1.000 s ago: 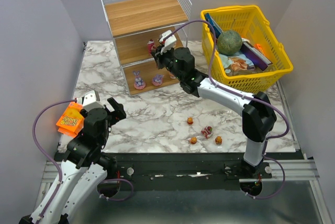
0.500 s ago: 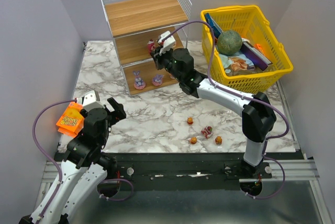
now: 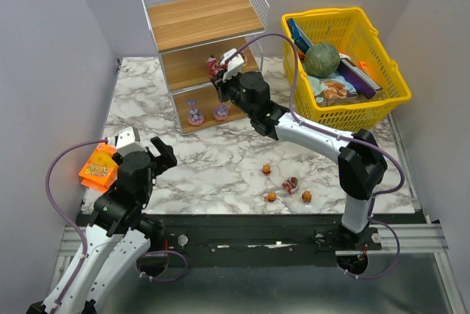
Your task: Place and organize the plastic toys onto the shelf
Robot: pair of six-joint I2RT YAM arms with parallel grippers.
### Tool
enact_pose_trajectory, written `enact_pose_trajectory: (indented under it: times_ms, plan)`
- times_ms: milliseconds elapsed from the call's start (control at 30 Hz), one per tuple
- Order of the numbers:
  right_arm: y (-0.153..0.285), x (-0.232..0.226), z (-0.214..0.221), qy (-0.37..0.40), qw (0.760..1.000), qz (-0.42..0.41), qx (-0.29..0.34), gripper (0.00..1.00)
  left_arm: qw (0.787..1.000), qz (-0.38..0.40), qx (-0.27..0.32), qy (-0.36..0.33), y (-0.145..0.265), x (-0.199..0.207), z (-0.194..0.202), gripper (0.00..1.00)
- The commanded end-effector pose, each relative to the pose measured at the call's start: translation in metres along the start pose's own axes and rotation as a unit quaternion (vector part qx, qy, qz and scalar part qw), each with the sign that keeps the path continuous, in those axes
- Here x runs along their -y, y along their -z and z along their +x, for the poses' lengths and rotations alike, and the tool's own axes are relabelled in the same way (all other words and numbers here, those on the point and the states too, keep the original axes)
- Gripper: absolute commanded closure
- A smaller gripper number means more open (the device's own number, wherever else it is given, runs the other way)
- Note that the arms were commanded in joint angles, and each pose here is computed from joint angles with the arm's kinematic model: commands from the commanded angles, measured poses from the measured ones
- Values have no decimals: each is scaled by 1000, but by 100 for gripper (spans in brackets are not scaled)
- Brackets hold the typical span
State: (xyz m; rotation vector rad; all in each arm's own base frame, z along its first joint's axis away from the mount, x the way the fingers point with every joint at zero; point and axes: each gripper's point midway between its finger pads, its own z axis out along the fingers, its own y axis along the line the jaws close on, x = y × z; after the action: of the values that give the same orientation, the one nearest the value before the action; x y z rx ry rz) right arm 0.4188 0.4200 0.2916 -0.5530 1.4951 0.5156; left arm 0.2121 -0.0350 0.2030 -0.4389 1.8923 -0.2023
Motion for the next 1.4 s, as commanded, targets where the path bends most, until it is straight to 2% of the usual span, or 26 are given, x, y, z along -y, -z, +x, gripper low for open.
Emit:
enact_pose_trajectory:
  times_ms: [0,700,967,1367]
  plan:
    - [-2,0,9,4,1000,11,-1,99,1000,-11,10,2,1,-3,-6,1]
    - [-21,-3,-2,3,1000,12,15,99,1000,-12,10,2,1,-3,-5,1]
    - [-4,0,-24,8,999,11,36,99,1000,-13,11,3,1,-4,-5,1]
    - [4,3,-19,7,999,16,34,99,1000,-12,12,5,1,-4,-6,1]
